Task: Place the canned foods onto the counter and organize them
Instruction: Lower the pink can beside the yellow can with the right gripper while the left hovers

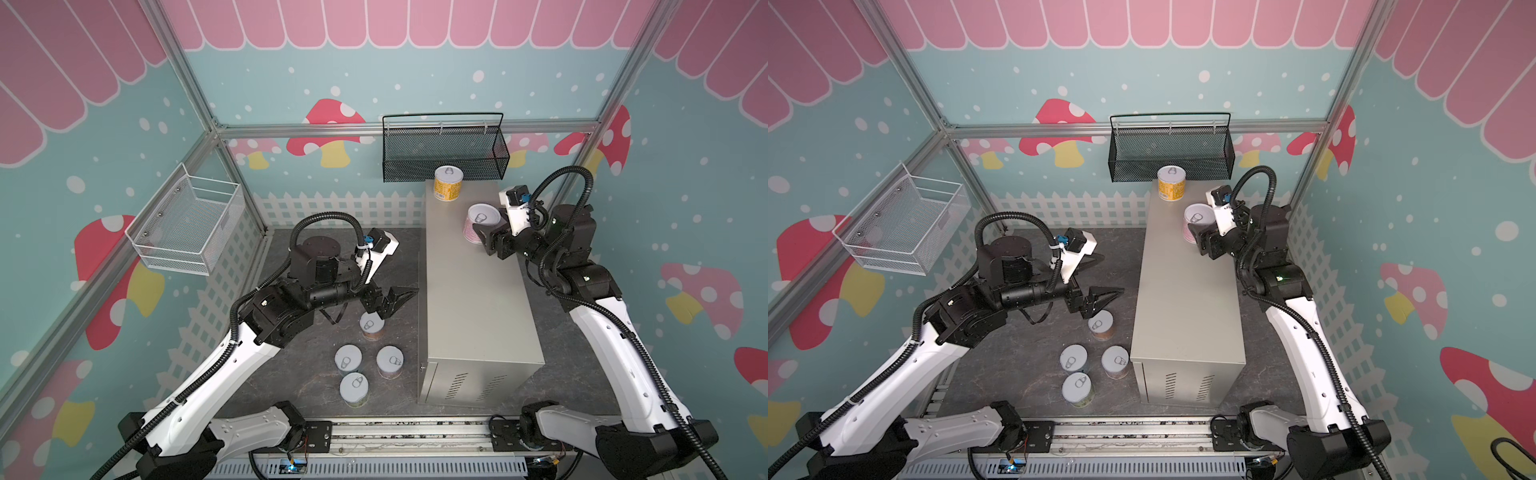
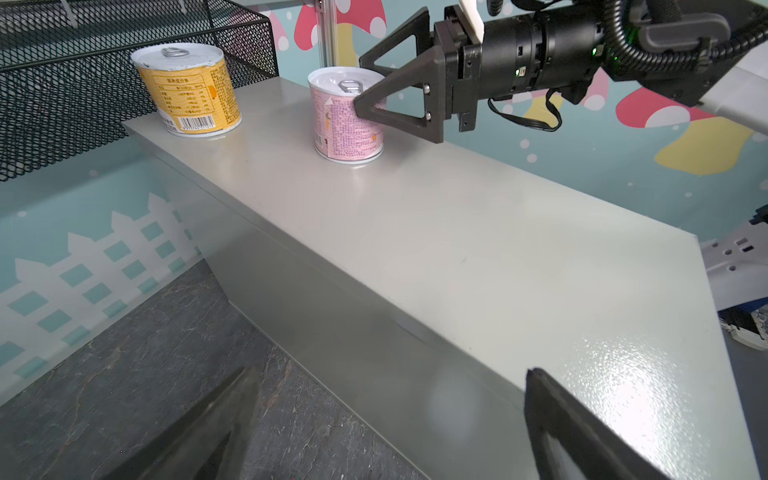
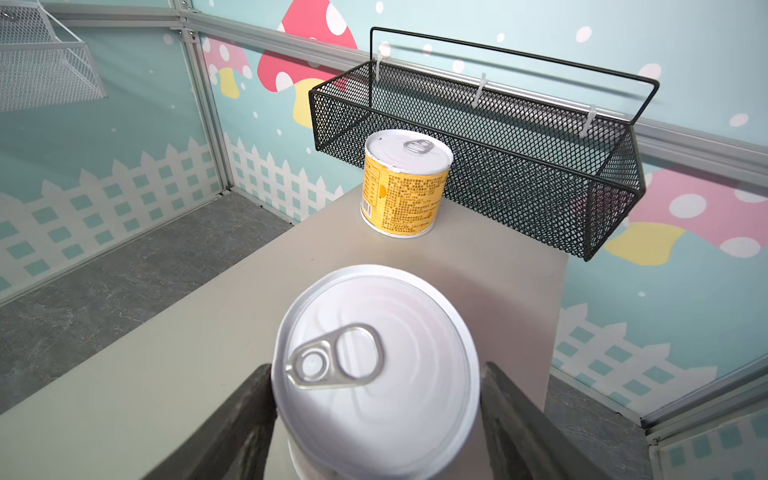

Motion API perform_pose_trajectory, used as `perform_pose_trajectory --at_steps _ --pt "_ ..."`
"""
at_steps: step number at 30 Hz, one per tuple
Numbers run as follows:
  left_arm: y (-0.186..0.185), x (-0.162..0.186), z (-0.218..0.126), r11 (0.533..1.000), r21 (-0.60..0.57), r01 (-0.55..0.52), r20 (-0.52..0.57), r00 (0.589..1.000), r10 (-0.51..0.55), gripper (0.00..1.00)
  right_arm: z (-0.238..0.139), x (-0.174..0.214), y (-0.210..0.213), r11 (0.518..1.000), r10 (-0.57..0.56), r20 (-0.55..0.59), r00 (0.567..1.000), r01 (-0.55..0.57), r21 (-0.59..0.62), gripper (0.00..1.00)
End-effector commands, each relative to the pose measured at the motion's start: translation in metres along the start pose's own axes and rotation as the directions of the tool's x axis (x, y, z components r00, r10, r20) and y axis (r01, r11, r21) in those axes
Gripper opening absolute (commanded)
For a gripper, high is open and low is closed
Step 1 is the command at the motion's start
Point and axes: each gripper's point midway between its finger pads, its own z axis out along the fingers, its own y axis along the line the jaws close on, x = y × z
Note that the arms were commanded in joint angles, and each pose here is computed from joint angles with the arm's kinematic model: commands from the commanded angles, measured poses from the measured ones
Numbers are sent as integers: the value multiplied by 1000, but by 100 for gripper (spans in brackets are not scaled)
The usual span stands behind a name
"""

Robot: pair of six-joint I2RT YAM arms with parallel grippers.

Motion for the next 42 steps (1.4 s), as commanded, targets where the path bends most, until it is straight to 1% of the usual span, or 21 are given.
perform_pose_trajectory --at_steps 1,5,9,17,24,31,37,42 --pt "1 2 0 1000 -9 -29 0 1000 29 99 7 -10 -10 1000 0 11 1000 0 24 76" --pt "0 2 0 1000 -5 -28 3 1000 29 99 26 -8 -27 997 17 -8 1000 -16 73 75" --pt "1 3 0 999 -11 -31 3 1000 31 100 47 -1 -49 989 62 -34 998 -57 139 75" --pt "3 4 0 999 -22 -37 4 999 37 99 66 1 -71 979 68 -26 997 -62 195 75" --pt "5 11 3 998 -31 -52 -11 999 51 99 75 1 -83 976 91 -5 996 -88 198 75" --pt "7 15 8 998 -31 -55 -18 998 54 99 78 -1 -92 974 78 2 997 -77 211 75" --pt "1 10 6 999 10 -41 -3 999 41 99 81 -12 -98 975 70 8 998 -70 209 73" --pt "-3 5 -2 999 11 -48 20 999 48 99 89 -13 -97 980 76 11 997 -77 181 72"
